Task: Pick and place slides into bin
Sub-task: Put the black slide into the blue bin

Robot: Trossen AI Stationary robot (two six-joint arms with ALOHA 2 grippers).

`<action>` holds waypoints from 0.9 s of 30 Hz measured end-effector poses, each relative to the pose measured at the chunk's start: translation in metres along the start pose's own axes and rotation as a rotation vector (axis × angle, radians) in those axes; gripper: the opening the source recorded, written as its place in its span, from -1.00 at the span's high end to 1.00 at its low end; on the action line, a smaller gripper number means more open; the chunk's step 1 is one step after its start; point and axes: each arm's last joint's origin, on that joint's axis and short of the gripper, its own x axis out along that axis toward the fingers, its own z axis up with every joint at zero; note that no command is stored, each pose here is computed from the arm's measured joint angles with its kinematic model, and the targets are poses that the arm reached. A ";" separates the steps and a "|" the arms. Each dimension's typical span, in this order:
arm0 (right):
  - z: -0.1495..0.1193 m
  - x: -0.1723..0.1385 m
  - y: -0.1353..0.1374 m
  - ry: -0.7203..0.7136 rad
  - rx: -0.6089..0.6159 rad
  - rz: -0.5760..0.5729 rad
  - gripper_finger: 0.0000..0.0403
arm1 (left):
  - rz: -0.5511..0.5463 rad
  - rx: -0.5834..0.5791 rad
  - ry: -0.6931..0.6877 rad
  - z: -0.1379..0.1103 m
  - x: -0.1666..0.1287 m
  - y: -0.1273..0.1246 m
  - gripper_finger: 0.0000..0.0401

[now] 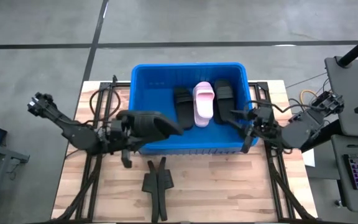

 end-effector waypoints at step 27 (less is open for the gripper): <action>0.003 0.048 0.047 -0.174 -0.243 0.160 -0.21 | -0.041 0.105 -0.150 -0.009 0.095 -0.027 0.98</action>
